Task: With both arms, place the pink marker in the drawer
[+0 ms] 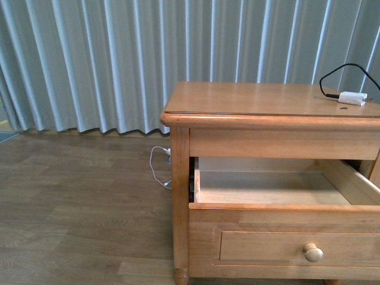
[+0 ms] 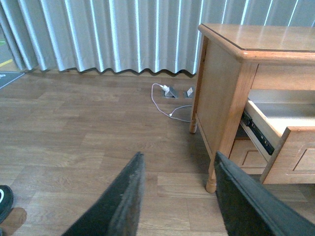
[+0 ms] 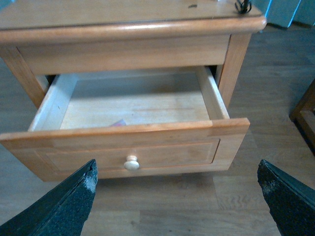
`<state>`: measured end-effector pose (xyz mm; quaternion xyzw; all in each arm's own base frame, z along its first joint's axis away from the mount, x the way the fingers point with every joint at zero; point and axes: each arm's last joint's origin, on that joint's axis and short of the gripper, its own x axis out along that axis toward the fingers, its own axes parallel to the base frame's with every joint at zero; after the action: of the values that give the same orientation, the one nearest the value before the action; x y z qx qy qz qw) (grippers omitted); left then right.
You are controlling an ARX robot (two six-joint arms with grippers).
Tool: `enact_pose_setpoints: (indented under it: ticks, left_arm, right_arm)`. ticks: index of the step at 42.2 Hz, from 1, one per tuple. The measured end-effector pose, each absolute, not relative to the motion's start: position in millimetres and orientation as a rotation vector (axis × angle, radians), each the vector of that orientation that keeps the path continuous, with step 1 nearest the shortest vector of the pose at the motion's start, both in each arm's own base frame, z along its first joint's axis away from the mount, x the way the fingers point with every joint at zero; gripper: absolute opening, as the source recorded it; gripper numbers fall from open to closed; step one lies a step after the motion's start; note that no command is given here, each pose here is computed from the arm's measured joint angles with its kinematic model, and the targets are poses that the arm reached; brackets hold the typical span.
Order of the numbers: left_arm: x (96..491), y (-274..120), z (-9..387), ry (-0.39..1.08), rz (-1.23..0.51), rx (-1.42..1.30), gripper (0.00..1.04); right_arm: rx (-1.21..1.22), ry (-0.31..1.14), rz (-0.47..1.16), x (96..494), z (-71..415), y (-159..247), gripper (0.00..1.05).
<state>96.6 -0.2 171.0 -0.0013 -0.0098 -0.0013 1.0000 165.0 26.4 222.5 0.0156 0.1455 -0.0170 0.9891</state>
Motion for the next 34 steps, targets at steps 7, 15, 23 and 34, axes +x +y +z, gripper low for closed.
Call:
enact_pose_setpoints:
  ticks: [7,15,23,34]
  left_arm:
    - [96.6,-0.2,171.1,-0.02,-0.003,-0.003,0.81]
    - [96.6,-0.2,171.1,-0.02,-0.003,-0.002,0.98]
    - [96.6,-0.2,171.1,-0.02,-0.003,-0.002,0.99]
    - [96.6,-0.3,171.1,-0.02,-0.003,-0.002,0.99]
  right_arm:
    - [0.012,0.415,0.034,194.4,193.8,32.0,0.96]
    - [-0.022,0.501,0.065,232.3,151.2,42.2,0.96]
    - [-0.024,0.503,0.072,267.9,131.3,51.9,0.96]
    - [-0.008,0.518,0.052,310.2,107.5,58.9,0.96]
